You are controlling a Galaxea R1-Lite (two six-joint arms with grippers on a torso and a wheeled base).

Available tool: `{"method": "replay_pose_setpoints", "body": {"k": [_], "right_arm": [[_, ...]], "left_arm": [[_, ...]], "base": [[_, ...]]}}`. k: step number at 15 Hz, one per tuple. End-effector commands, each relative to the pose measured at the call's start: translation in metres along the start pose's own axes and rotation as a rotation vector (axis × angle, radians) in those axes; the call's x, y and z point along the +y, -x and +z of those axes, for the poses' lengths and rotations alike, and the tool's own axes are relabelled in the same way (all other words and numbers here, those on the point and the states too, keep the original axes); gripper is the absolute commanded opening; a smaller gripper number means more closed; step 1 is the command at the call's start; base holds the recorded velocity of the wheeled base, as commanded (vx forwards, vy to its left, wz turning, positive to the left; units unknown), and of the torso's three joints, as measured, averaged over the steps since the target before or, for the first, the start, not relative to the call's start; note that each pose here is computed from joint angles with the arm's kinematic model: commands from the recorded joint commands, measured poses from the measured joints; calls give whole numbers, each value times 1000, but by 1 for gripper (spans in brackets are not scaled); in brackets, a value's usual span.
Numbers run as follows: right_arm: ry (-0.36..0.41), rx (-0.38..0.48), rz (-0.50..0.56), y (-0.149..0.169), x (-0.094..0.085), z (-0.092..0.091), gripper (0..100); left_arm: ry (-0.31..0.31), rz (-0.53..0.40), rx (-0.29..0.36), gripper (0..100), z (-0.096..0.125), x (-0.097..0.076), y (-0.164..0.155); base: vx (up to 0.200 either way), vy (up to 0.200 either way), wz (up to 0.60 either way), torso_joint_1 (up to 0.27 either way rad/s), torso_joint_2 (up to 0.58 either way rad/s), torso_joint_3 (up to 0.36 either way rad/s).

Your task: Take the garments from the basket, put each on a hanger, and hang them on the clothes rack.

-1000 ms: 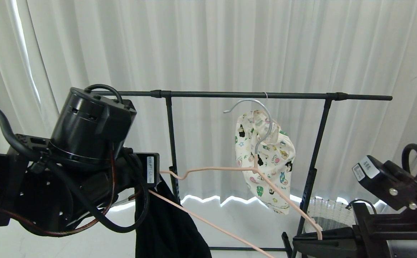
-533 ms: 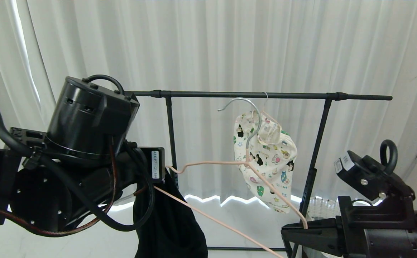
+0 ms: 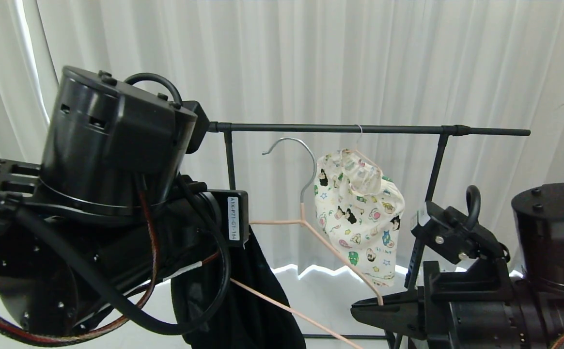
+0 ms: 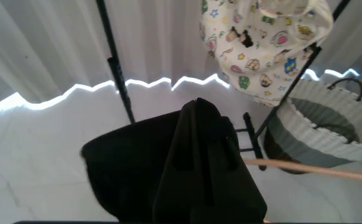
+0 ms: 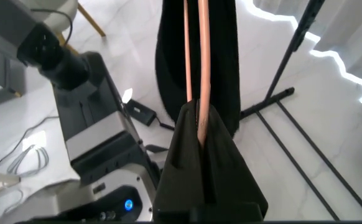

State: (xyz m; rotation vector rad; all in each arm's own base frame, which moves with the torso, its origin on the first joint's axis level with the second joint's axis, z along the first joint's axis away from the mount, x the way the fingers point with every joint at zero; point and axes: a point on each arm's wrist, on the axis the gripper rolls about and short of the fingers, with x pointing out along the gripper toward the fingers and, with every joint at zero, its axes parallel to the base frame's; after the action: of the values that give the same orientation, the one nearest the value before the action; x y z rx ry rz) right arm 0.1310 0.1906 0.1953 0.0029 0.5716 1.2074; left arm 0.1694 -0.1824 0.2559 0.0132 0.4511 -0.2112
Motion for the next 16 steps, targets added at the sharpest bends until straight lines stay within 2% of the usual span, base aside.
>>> {"method": "replay_pose_setpoints", "body": {"k": [1,6,11,16], "right_arm": [[-11,7,6,-15,-1,0,0],[-87,-19,-1,-43,16,-2,0],[-154,-72,-80,-51,16,-1,0],[-167,-102,-161,-49,12,0,0]], "left_arm": [[1,-26,-14,0,4,-5,4],[15,-53,-44,0,13,-10,11],[-18,-92,-37,0,6,-18,18],[-14,-96,-48,0,7,-16,22]], "base": [[0,0,0,0,0,0],[0,0,0,0,0,0],[0,0,0,0,0,0],[0,0,0,0,0,0]]}}
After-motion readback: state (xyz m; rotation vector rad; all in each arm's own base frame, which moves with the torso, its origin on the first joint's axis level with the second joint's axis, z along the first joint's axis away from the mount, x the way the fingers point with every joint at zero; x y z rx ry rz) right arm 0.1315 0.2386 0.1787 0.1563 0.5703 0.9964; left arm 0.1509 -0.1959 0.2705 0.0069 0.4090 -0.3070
